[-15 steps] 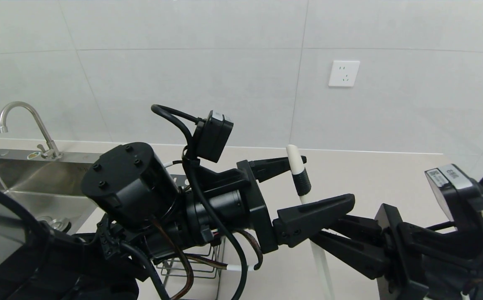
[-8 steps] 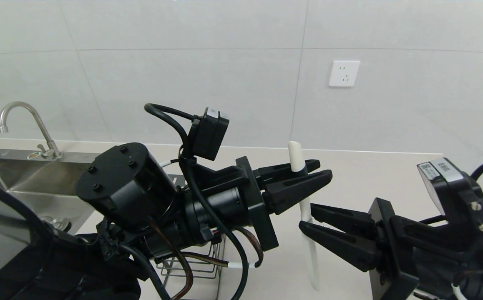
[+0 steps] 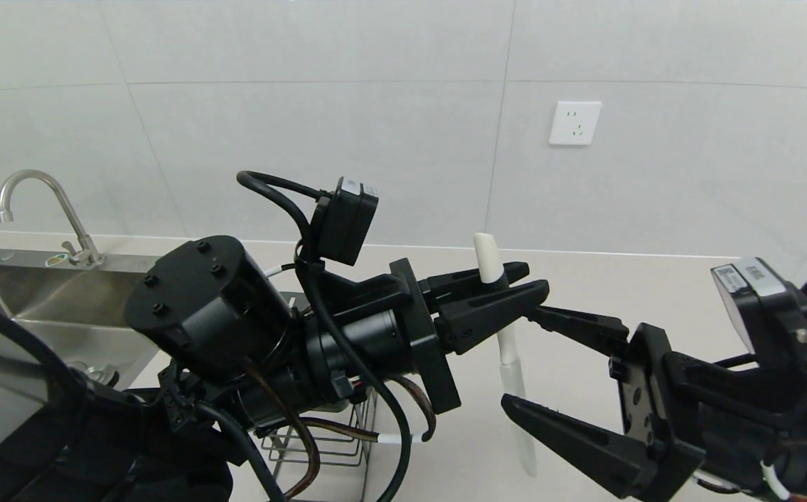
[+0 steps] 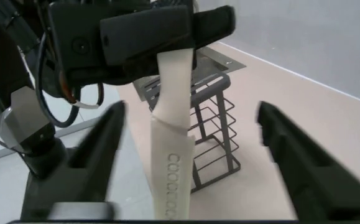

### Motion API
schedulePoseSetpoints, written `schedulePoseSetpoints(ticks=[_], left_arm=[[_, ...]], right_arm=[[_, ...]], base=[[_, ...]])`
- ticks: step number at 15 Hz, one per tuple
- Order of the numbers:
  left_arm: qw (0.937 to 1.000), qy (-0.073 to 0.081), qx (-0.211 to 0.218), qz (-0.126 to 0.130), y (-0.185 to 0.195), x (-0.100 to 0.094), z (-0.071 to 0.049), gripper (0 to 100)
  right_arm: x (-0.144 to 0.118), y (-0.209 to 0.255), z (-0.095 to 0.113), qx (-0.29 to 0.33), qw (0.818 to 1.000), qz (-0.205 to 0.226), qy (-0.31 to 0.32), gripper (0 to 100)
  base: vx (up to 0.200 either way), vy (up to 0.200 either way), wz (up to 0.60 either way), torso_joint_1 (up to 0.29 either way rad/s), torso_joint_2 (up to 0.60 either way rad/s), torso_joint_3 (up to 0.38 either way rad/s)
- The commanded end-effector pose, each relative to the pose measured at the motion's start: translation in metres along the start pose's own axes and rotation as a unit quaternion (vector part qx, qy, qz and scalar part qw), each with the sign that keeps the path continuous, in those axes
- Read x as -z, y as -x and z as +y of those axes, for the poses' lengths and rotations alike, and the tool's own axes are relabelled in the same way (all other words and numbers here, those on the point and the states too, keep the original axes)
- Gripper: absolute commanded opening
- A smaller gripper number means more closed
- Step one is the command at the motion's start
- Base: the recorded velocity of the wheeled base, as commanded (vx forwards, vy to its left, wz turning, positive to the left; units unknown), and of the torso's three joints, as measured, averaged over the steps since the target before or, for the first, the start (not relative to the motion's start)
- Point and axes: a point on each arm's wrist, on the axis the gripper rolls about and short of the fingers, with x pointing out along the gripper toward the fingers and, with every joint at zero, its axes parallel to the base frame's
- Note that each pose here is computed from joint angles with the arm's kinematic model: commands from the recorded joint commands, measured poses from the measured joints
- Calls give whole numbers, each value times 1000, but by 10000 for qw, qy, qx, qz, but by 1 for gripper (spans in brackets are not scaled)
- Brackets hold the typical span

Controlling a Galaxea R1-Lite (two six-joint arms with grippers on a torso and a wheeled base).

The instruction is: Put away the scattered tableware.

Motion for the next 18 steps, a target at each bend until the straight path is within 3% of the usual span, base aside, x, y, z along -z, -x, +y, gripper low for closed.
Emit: schedulePoseSetpoints(ticks=[1,2,3,5,7,9,10,11,12,16,18], left_arm=[[10000,-50,12,-80,3,-7,-3,0],[9999,-64,0,-91,4,-8,-3,0],[9998,-176,-20,-81,5,-8,-3,0],[9985,-529,-163,18,11,-4,3,0],[9971,-735,-188,106,14,-1,3,0],[9945,-1004,-220,214,17,4,3,0],[9924,-1176,-230,277,20,7,3,0],[9915,-1244,-231,292,20,7,3,0],[9896,-1404,-223,241,22,4,0,0],[9876,-1541,-278,93,27,-7,0,0],[9866,-1608,-269,22,29,-12,-3,0]], right_arm=[[0,27,-1,268,9996,-46,66,100],[0,40,-2,451,9989,-65,136,100],[0,62,-4,806,9961,-162,321,100],[-11,97,-2,1439,9841,-609,848,100],[-28,130,-2,2483,9476,-1015,1735,100],[-34,155,18,2913,9204,-1362,2222,100],[-32,163,29,2978,9149,-1437,2316,100],[-31,167,35,2996,9123,-1467,2375,100],[-28,177,53,2995,9010,-1556,2726,100],[-11,199,88,2981,8833,-1851,3108,100],[6,206,101,3252,8710,-1842,3187,100]], base=[[0,0,0,0,0,0],[0,0,0,0,0,0],[0,0,0,0,0,0],[0,0,0,0,0,0],[0,0,0,0,0,0],[0,0,0,0,0,0],[0,0,0,0,0,0],[0,0,0,0,0,0],[0,0,0,0,0,0],[0,0,0,0,0,0],[0,0,0,0,0,0]])
